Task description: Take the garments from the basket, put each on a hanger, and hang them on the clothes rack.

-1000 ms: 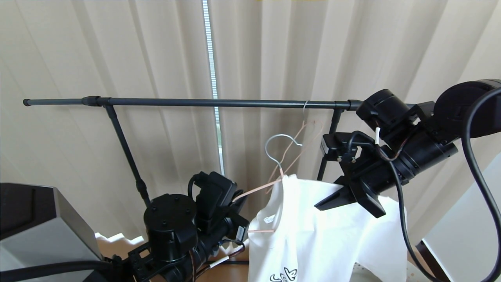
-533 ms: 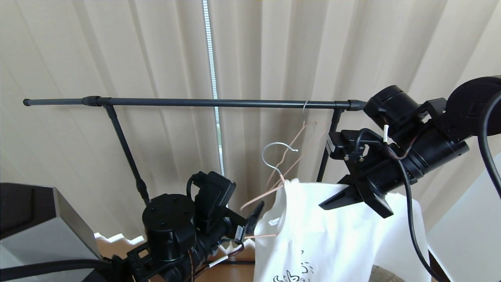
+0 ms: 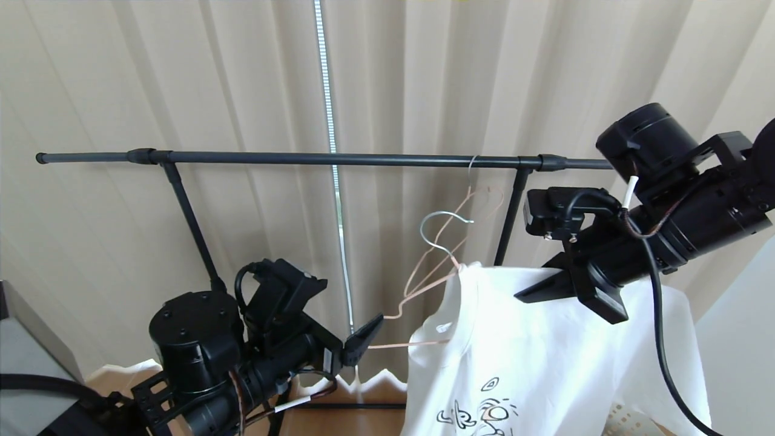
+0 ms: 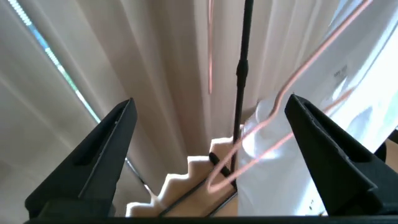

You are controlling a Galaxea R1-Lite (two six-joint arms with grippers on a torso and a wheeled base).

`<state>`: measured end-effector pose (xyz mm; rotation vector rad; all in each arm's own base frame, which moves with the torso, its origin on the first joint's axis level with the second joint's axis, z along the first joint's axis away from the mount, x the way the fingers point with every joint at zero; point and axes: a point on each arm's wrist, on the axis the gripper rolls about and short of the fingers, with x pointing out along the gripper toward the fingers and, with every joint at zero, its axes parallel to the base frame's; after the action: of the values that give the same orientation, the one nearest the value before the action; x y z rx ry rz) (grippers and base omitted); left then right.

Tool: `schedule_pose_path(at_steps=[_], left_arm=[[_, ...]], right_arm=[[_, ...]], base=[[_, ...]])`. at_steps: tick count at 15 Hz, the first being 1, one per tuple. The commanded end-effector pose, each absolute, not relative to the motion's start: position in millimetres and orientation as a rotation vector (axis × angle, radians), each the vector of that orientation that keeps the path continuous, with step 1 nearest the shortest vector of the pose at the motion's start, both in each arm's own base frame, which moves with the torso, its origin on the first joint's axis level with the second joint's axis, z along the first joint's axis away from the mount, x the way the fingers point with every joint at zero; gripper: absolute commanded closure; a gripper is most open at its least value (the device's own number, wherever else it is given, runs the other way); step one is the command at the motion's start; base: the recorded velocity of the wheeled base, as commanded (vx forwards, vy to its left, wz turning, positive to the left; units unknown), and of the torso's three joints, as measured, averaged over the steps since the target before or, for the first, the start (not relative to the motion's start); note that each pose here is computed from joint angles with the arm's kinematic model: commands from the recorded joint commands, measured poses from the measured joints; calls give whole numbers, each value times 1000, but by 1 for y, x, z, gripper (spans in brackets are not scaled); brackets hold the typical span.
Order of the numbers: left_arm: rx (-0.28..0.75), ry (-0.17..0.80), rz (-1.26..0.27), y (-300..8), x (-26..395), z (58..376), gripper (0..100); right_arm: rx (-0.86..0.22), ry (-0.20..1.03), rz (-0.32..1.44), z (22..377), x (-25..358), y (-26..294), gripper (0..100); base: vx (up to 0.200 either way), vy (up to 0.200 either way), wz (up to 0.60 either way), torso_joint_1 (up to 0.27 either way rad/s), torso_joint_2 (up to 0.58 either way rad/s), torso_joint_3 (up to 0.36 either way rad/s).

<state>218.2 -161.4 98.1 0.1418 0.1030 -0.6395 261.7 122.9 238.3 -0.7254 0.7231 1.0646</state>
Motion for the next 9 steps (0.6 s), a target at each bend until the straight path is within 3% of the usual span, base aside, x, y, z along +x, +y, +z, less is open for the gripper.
schedule_pose_path(at_steps=[1, 2, 3, 6, 9], left_arm=[[140, 150, -630, -154, 214, 90, 0], [140, 150, -630, -154, 214, 90, 0], [124, 244, -626, -147, 205, 75, 0], [45, 430, -635, -151, 190, 45, 0], [4, 547, -638, -164, 187, 20, 0]], right_arm=[[-743, 649, 1006, 244, 253, 119, 100], [-743, 649, 1006, 244, 253, 119, 100], [-723, 579, 951, 237, 251, 119, 100], [-683, 522, 869, 224, 240, 120, 100], [-676, 432, 841, 215, 220, 117, 100]], base=[[0, 0, 0, 0, 0, 0], [0, 0, 0, 0, 0, 0], [0, 0, 0, 0, 0, 0], [0, 0, 0, 0, 0, 0], [0, 0, 0, 0, 0, 0]])
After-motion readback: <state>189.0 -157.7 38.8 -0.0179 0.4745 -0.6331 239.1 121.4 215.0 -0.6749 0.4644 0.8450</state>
